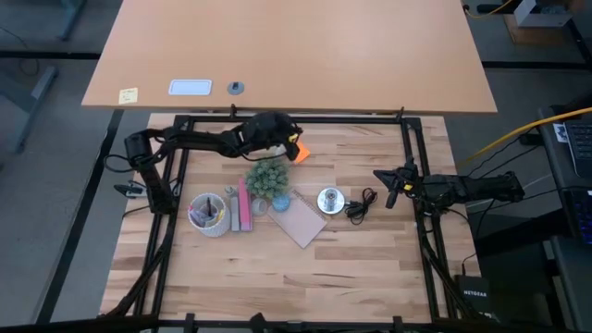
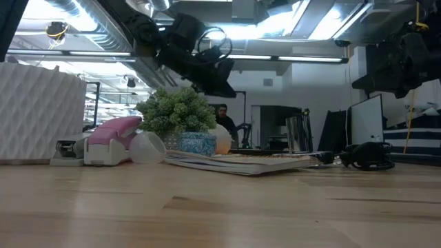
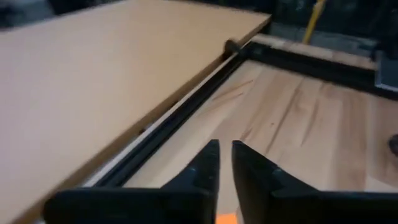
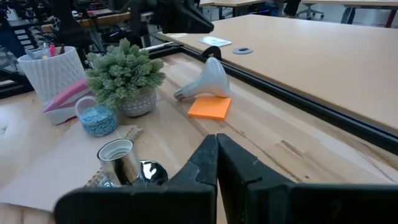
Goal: Screw lightbulb
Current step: Insert the lightbulb into the silver lamp socket
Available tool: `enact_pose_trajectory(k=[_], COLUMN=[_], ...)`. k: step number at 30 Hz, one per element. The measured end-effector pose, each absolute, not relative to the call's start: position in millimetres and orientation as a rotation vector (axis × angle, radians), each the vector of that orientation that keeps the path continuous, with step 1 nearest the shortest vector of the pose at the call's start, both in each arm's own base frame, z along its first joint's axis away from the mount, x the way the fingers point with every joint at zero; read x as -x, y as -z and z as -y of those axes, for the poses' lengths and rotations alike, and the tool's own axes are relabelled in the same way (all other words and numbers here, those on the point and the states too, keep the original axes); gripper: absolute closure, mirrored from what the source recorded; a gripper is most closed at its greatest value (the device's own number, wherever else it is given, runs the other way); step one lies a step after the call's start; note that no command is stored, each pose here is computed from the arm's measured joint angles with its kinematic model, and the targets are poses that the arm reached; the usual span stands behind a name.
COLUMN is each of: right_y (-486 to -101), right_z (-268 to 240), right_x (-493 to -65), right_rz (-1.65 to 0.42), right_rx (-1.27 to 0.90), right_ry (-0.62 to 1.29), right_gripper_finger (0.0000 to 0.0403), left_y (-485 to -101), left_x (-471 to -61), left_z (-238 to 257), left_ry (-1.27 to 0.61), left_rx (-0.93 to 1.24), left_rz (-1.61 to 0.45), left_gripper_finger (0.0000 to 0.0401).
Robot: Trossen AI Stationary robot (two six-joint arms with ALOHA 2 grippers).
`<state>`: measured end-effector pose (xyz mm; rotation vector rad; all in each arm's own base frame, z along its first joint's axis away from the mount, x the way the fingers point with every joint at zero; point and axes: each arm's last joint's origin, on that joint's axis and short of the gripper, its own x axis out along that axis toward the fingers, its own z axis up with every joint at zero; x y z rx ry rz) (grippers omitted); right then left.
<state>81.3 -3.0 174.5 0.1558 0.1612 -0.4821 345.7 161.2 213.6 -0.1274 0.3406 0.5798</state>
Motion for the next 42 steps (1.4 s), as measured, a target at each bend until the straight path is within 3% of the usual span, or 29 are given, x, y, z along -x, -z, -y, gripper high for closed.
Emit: enact_pose_trajectory(k=[6, 11, 17, 27, 42], right_y=[-174, -174, -174, -174, -174], right_z=[3, 3, 3, 3, 3], right_x=[-81, -81, -82, -82, -82], right_rz=[-0.154, -0.145, -0.146, -0.146, -0.145], right_rx=[-0.184, -0.233, -0.235, -0.235, -0.236], right_ry=[0.484, 0.479, 0.472, 0.473, 0.473], right_gripper_finger=[0.0397, 0.0397, 0.0397, 0.0397, 0.0397], left_y=[-201, -192, -185, -174, -147], left_x=[-336, -326, -318, -311, -329], left_z=[-167, -172, -177, -164, -164], left_ry=[-0.652, -0.72, -0.783, -0.728, -0.704], left_rx=[0.29, 0.435, 0.542, 0.596, 0.656], left_rz=[-0.445, -0.511, -0.569, -0.747, -0.717], left_gripper_finger=[0.028, 0.0253, 0.0251, 0.0251, 0.025])
